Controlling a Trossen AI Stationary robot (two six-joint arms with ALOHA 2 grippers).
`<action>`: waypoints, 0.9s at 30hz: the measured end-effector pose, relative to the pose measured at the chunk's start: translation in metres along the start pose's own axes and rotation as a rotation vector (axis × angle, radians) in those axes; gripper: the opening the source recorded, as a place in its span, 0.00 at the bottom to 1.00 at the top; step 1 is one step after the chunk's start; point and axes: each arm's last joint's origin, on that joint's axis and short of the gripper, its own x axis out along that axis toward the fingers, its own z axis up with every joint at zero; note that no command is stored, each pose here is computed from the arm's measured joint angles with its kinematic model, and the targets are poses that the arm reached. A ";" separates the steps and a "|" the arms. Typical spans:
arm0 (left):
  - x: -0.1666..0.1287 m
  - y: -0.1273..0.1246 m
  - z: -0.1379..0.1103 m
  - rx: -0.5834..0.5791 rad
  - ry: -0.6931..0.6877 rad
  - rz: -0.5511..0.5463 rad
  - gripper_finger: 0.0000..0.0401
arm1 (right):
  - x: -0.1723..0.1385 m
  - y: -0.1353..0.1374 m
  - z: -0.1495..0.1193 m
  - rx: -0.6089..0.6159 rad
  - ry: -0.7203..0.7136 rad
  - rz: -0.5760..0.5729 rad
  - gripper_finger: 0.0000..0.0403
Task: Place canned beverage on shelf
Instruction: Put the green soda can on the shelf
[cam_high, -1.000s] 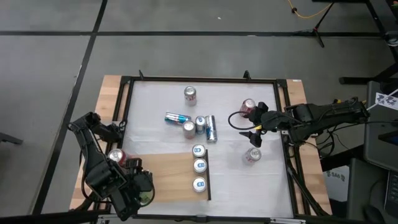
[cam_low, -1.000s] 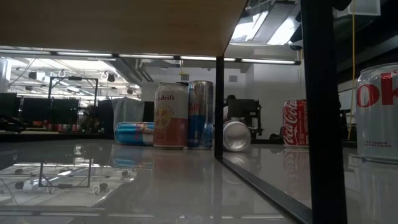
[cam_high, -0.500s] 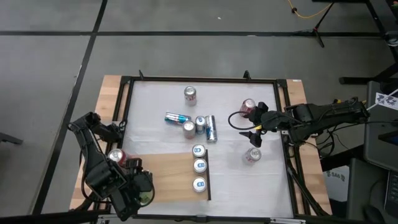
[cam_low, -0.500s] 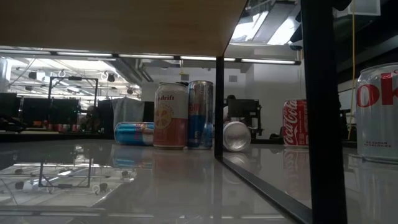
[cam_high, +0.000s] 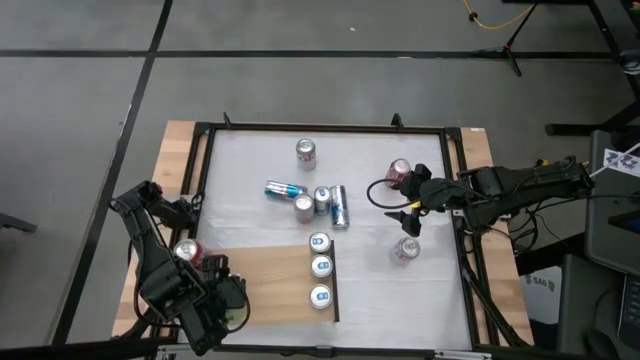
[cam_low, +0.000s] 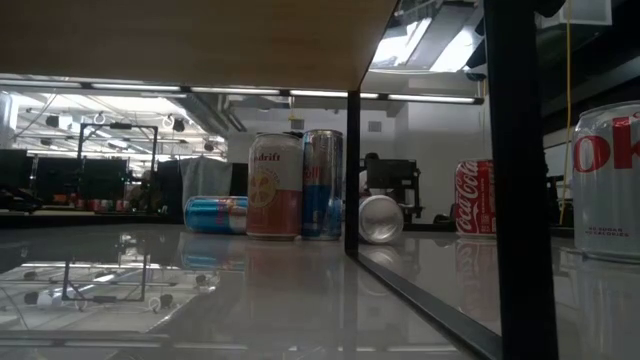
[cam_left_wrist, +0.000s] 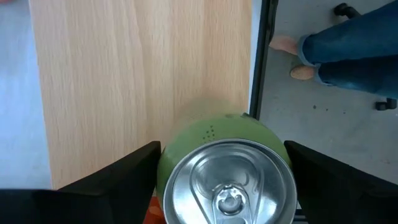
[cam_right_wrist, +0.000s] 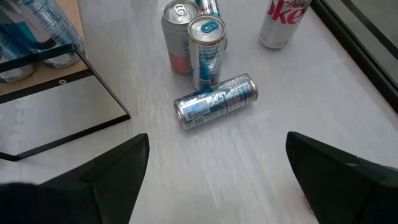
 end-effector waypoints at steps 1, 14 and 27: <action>0.000 0.000 0.000 0.000 0.004 -0.003 0.80 | 0.000 0.000 0.000 0.000 0.000 0.000 0.91; 0.000 0.000 0.000 -0.002 0.006 -0.011 0.80 | 0.000 0.000 0.000 0.000 0.000 0.000 0.91; -0.014 0.011 0.002 -0.035 -0.020 -0.043 0.80 | 0.000 0.000 0.000 0.000 0.000 0.000 0.91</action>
